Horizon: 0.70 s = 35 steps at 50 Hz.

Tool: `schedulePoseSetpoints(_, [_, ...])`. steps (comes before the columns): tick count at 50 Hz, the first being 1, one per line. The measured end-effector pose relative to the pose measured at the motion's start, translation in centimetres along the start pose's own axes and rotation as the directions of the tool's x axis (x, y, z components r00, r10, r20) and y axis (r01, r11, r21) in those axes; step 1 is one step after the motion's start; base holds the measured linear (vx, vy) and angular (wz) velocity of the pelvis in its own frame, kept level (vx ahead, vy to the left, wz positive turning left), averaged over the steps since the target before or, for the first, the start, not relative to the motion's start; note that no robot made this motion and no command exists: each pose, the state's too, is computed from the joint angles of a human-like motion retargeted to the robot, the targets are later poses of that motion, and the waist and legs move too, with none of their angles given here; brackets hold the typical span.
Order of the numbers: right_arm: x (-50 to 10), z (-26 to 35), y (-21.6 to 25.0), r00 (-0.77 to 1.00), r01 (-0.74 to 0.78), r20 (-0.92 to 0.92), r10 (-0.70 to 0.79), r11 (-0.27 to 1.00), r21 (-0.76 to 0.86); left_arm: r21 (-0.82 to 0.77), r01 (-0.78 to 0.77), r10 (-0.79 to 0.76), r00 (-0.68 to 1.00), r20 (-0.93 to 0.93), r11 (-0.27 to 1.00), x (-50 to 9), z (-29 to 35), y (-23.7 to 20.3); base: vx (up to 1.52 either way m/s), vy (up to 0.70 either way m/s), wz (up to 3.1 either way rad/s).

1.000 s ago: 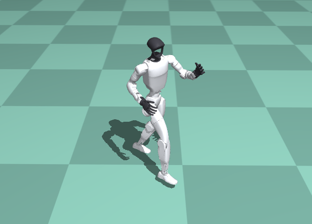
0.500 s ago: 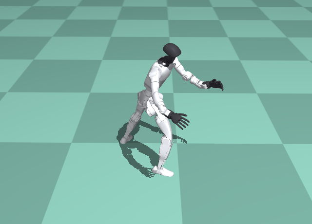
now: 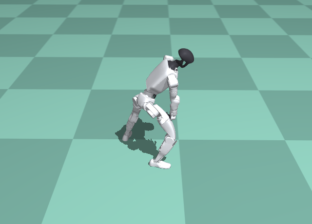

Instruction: Kungfu

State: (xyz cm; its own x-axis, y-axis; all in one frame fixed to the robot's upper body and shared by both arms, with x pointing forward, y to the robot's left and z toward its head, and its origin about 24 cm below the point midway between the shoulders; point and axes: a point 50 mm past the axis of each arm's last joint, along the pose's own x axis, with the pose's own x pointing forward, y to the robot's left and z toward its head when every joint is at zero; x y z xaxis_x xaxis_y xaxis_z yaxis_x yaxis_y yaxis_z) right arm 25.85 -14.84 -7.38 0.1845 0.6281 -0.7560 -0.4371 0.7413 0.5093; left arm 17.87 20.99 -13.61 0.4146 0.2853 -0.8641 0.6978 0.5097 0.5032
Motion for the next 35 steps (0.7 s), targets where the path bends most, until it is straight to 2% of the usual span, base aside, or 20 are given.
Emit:
schedulePoseSetpoints(1, [-0.1,-1.1,0.9,0.965,-0.220,-0.169,0.201,0.970,-0.105,-0.008,-0.024,0.024,1.000,-0.013,1.000,-0.1,-1.1,-1.4,0.07,-0.09,0.29])
schedulePoseSetpoints(3, [1.6,-0.7,2.5,0.923,-0.328,-0.334,0.191,0.844,-0.424,-0.096,-0.067,0.070,0.997,0.037,0.993,-0.4,-1.7,-4.0,0.05,-0.12,0.26])
schedulePoseSetpoints(4, [2.5,-0.5,2.7,0.943,-0.247,-0.328,0.060,0.786,-0.567,-0.145,-0.065,0.074,0.995,0.063,0.987,-0.5,-1.8,-4.9,0.04,-0.12,0.32])
schedulePoseSetpoints(6, [3.9,0.4,2.7,0.962,0.016,-0.164,-0.217,0.648,-0.761,-0.226,-0.041,0.063,0.994,0.089,0.973,-0.7,-2.2,-6.0,0.04,-0.01,0.58])
schedulePoseSetpoints(8, [4.3,1.4,2.7,0.939,0.213,0.040,-0.343,0.482,-0.850,-0.287,-0.034,0.065,0.993,0.100,0.957,-0.8,-2.7,-6.2,0.04,0.05,0.57])
schedulePoseSetpoints(9, [4.4,1.8,3.0,0.931,0.271,0.134,-0.340,0.396,-0.877,-0.321,-0.046,0.083,0.991,0.102,0.946,-0.8,-2.8,-6.0,0.06,0.10,0.39])
schedulePoseSetpoints(11, [4.5,2.0,3.4,0.931,0.303,0.208,-0.300,0.314,-0.900,-0.355,-0.070,0.111,0.989,0.097,0.932,-0.8,-2.9,-5.8,0.09,0.13,0.27])
schedulePoseSetpoints(13, [4.1,2.0,3.2,0.946,0.264,0.189,-0.263,0.288,-0.920,-0.383,-0.099,0.149,0.984,0.102,0.918,-0.8,-2.5,-5.5,0.13,0.16,0.19])
schedulePoseSetpoints(16, [3.1,1.5,2.0,0.954,0.200,0.112,-0.276,0.316,-0.927,-0.429,-0.141,0.217,0.967,0.135,0.892,-0.8,-1.5,-4.7,0.13,0.14,0.12])
schedulePoseSetpoints(18, [2.7,1.5,1.4,0.952,0.211,0.107,-0.287,0.362,-0.908,-0.451,-0.182,0.279,0.947,0.159,0.874,-0.8,-0.7,-3.6,0.14,0.19,0.21])
schedulePoseSetpoints(24, [0.9,3.5,0.6,0.915,0.399,0.310,-0.257,0.472,-0.786,-0.464,-0.264,0.422,0.863,0.278,0.845,-1.0,2.3,0.6,0.00,0.10,0.29])
schedulePoseSetpoints(30, [-1.6,5.1,-0.3,0.862,0.507,0.446,-0.242,0.399,-0.764,-0.492,-0.288,0.511,0.755,0.411,0.822,-1.9,5.0,3.8,0.00,0.08,0.13])
schedulePoseSetpoints(35, [-5.5,6.0,-1.0,0.774,0.626,0.605,-0.186,0.369,-0.687,-0.543,-0.298,0.601,0.577,0.553,0.785,-3.9,7.8,7.1,-0.04,0.05,0.20])
